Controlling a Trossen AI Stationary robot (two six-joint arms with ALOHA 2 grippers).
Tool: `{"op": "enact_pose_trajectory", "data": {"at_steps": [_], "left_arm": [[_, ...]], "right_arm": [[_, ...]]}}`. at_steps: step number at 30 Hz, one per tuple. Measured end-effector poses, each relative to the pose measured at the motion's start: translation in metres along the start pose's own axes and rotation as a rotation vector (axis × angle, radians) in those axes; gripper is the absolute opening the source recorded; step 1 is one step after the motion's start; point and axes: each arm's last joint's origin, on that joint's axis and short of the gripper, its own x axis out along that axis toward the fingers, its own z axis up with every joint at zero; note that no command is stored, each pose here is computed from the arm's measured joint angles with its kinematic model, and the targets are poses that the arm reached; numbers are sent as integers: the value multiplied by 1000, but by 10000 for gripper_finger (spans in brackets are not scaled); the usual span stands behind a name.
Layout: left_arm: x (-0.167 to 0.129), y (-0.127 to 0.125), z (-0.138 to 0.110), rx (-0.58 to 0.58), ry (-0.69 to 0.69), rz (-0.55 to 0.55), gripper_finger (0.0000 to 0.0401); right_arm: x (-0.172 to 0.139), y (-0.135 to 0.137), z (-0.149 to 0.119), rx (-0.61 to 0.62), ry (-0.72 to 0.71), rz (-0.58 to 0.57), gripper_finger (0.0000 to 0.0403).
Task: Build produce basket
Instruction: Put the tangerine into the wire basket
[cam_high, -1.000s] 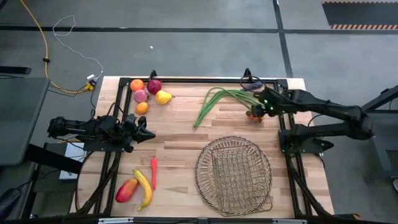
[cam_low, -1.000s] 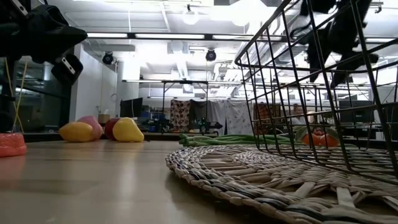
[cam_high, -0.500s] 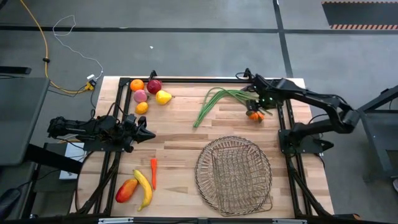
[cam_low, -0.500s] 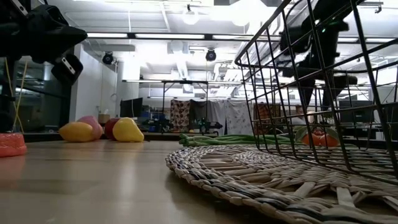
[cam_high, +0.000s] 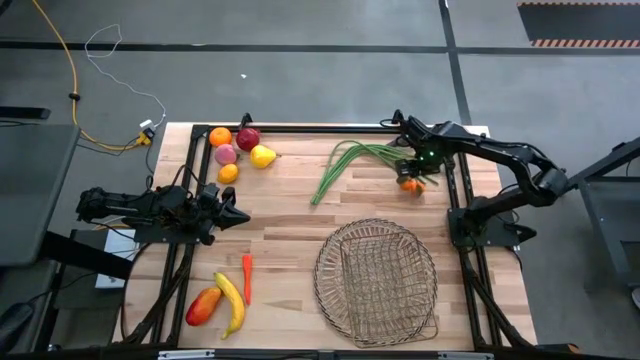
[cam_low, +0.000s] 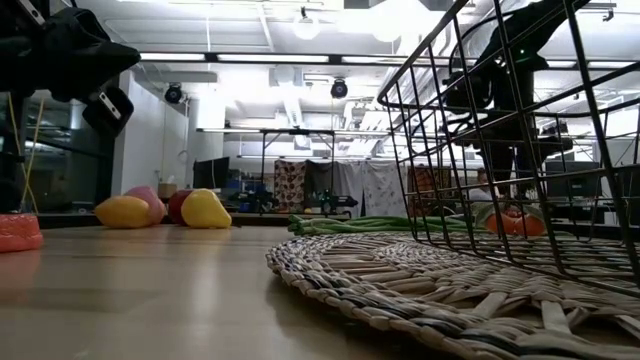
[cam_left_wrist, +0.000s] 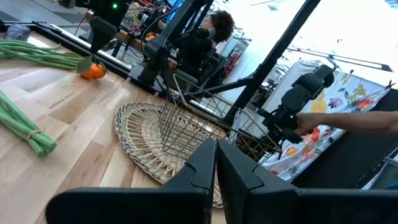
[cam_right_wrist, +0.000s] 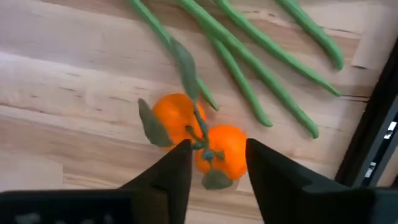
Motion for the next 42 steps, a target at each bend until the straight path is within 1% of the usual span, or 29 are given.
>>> {"op": "enact_pose_trajectory", "data": {"at_steps": [4, 8, 14, 17, 22, 26, 28, 33, 42], "left_arm": [[0, 0, 0, 0, 0, 0, 5], [0, 0, 0, 0, 0, 0, 5], [0, 0, 0, 0, 0, 0, 5], [0, 0, 0, 0, 0, 0, 5], [0, 0, 0, 0, 0, 0, 5], [0, 0, 0, 0, 0, 0, 5], [0, 0, 0, 0, 0, 0, 5], [0, 0, 0, 0, 0, 0, 5], [0, 0, 0, 0, 0, 0, 5]], "right_arm": [[0, 1, 0, -1, 4, 18, 108], [0, 2, 2, 12, -15, 24, 96], [0, 0, 4, 67, -84, -49, 95], [0, 0, 5, 91, -97, -65, 95], [2, 0, 7, 153, -135, -50, 95], [15, -3, 2, 240, -122, -43, 95], [20, -5, -1, 264, -113, -52, 95], [23, -4, -4, 280, -100, -48, 95], [16, 3, -3, 261, -108, -26, 94]]}}
